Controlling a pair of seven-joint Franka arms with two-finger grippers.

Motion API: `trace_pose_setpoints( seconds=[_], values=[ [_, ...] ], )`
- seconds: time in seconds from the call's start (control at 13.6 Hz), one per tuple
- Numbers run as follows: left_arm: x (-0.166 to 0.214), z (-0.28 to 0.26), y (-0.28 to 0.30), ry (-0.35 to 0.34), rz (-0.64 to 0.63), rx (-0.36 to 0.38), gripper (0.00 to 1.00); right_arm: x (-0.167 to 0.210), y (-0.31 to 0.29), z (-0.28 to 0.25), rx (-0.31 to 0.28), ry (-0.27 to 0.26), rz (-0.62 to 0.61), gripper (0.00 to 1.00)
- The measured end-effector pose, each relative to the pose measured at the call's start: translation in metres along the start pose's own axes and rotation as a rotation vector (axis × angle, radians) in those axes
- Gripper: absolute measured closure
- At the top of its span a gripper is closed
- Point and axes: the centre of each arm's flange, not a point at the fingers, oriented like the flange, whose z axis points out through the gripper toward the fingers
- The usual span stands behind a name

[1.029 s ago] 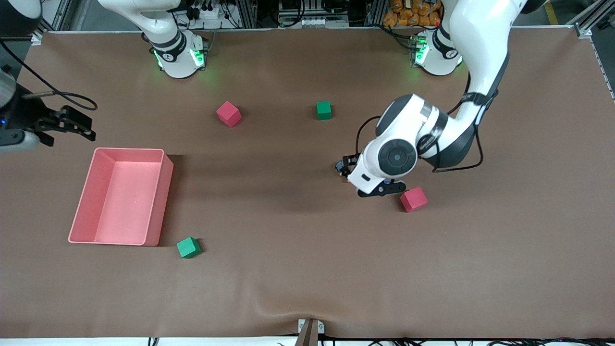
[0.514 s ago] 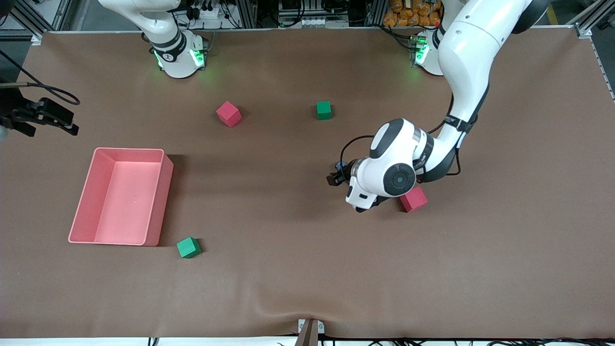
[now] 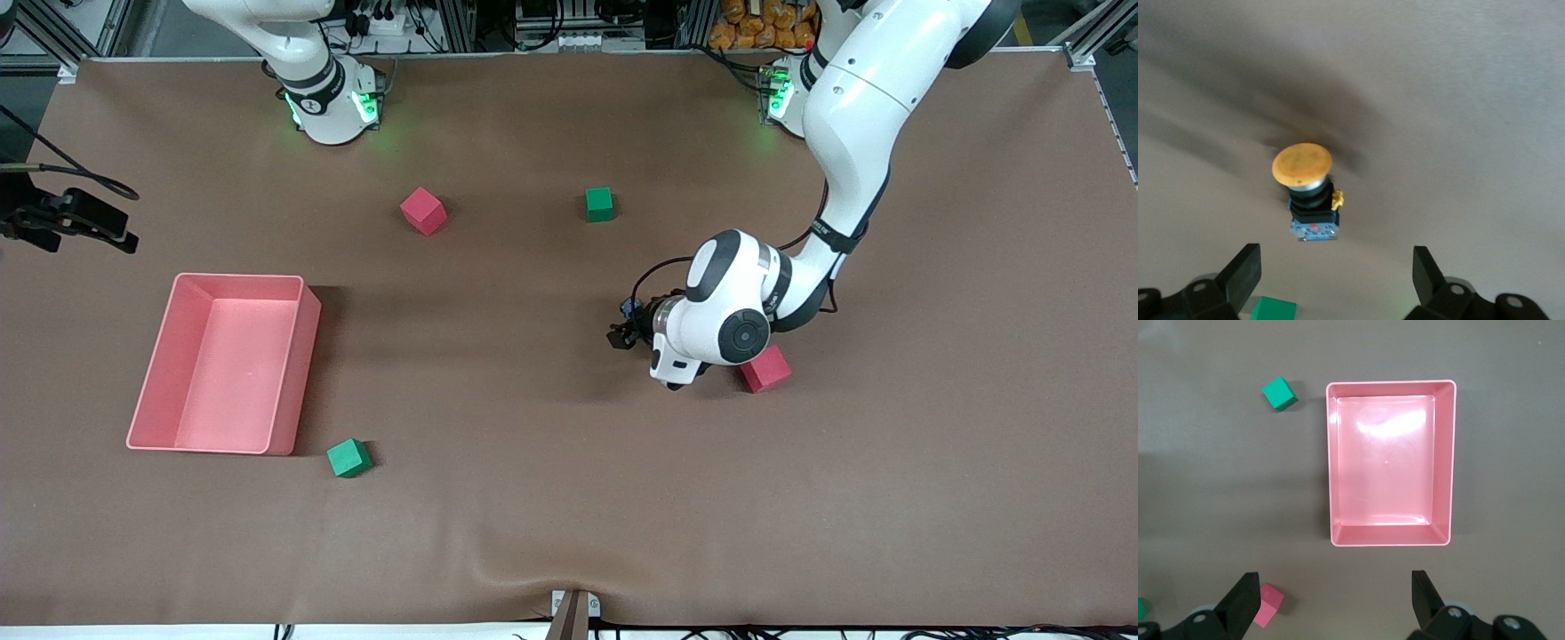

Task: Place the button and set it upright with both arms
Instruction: 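Lower the left gripper over the button and grasp it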

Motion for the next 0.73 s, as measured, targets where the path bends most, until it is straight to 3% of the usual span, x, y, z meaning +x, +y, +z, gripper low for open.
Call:
trace_pose_setpoints(
  seconds=[0.73],
  values=[
    [0.001,0.032,-0.019,-0.041,-0.066,0.03,0.06,0.0,-0.001,-0.003,0.002,0.004,0.002,0.0]
  ],
)
